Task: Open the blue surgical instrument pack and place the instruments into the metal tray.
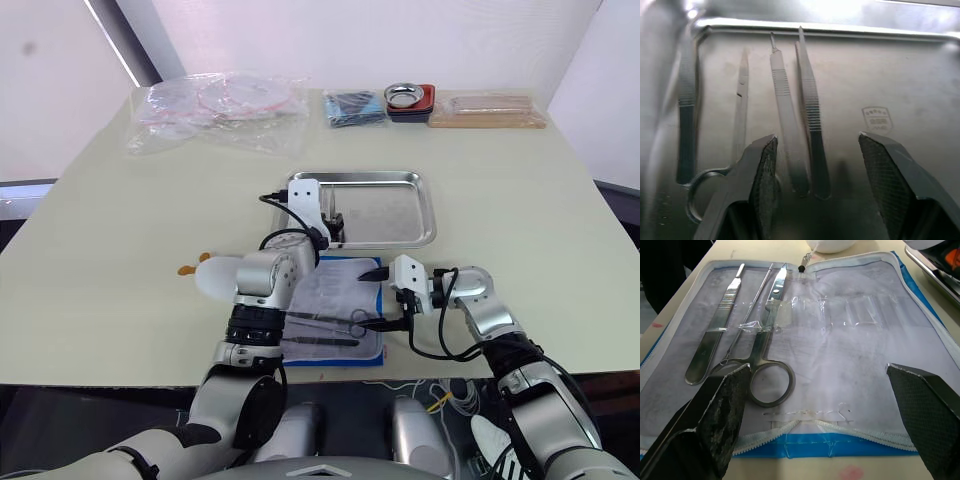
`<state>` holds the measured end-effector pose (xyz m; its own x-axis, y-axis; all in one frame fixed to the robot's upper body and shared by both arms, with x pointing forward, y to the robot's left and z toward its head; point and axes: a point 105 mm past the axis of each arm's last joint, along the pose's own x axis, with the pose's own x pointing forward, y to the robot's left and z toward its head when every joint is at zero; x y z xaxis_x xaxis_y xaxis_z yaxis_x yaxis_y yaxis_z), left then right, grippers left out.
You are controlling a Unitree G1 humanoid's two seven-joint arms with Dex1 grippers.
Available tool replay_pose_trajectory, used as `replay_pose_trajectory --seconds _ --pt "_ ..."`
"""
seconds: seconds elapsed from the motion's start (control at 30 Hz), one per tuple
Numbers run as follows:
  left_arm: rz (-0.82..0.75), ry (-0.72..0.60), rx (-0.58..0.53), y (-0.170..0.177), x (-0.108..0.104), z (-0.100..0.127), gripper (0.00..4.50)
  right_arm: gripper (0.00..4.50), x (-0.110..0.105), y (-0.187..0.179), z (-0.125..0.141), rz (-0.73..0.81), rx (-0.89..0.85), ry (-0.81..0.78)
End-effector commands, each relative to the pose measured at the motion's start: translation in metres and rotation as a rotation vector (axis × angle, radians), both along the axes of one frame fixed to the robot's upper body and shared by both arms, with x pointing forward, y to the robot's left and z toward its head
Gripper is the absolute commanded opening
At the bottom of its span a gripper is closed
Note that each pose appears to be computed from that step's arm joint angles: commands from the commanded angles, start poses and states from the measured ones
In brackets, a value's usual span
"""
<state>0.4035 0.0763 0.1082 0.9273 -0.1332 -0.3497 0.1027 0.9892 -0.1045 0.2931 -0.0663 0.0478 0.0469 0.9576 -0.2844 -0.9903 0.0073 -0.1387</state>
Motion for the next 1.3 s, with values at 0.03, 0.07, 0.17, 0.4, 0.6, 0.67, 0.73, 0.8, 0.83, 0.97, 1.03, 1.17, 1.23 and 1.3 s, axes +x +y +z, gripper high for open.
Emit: replay_pose_trajectory --seconds 0.03,0.07,0.17,0.4,0.6,0.67,0.73,0.8,0.83,0.97,1.03,1.17,1.23,1.3 --pt "-0.118 -0.155 -0.008 -0.009 0.002 0.034 2.71 4.50 -0.022 -0.020 -0.061 -0.032 -0.216 0.166" --pt "-0.148 -0.164 -0.001 -0.010 0.001 0.036 2.71 4.50 -0.022 -0.020 -0.061 -0.032 -0.216 0.166" --pt "-0.232 -0.227 -0.029 -0.014 -0.004 0.047 2.71 4.50 -0.021 -0.020 -0.061 -0.034 -0.213 0.167" --pt "-0.482 -0.366 -0.009 -0.016 -0.025 0.066 2.71 4.50 -0.021 -0.019 -0.061 -0.042 -0.204 0.169" --pt "-0.662 -0.474 0.018 -0.010 -0.049 0.071 2.71 4.50 -0.022 -0.020 -0.062 -0.045 -0.207 0.169" --pt "-0.710 -0.489 0.038 -0.003 -0.056 0.070 2.71 4.50 -0.023 -0.021 -0.062 -0.046 -0.208 0.169" --pt "-0.809 -0.482 0.059 0.003 -0.072 0.065 2.71 4.50 -0.023 -0.022 -0.062 -0.045 -0.209 0.171" --pt "-0.933 -0.439 0.075 0.012 -0.092 0.055 2.71 4.50 -0.023 -0.021 -0.062 -0.040 -0.207 0.171" --pt "-1.009 -0.399 0.086 0.020 -0.104 0.049 2.71 4.50 -0.023 -0.020 -0.062 -0.039 -0.205 0.171" --pt "-1.175 -0.332 0.083 0.040 -0.132 0.044 2.71 4.50 -0.024 -0.020 -0.062 -0.039 -0.202 0.173" --pt "-1.217 -0.295 0.051 0.050 -0.141 0.044 2.71 4.50 -0.025 -0.019 -0.063 -0.035 -0.198 0.176" --pt "-1.342 -0.229 0.138 0.078 -0.161 0.035 2.71 4.50 -0.022 -0.021 -0.060 -0.048 -0.186 0.172" --pt "-1.366 -0.212 0.164 0.087 -0.165 0.031 2.71 4.50 -0.022 -0.021 -0.060 -0.051 -0.183 0.171" --pt "-1.380 -0.218 0.154 0.092 -0.169 0.034 2.71 4.50 -0.023 -0.021 -0.060 -0.052 -0.183 0.172"
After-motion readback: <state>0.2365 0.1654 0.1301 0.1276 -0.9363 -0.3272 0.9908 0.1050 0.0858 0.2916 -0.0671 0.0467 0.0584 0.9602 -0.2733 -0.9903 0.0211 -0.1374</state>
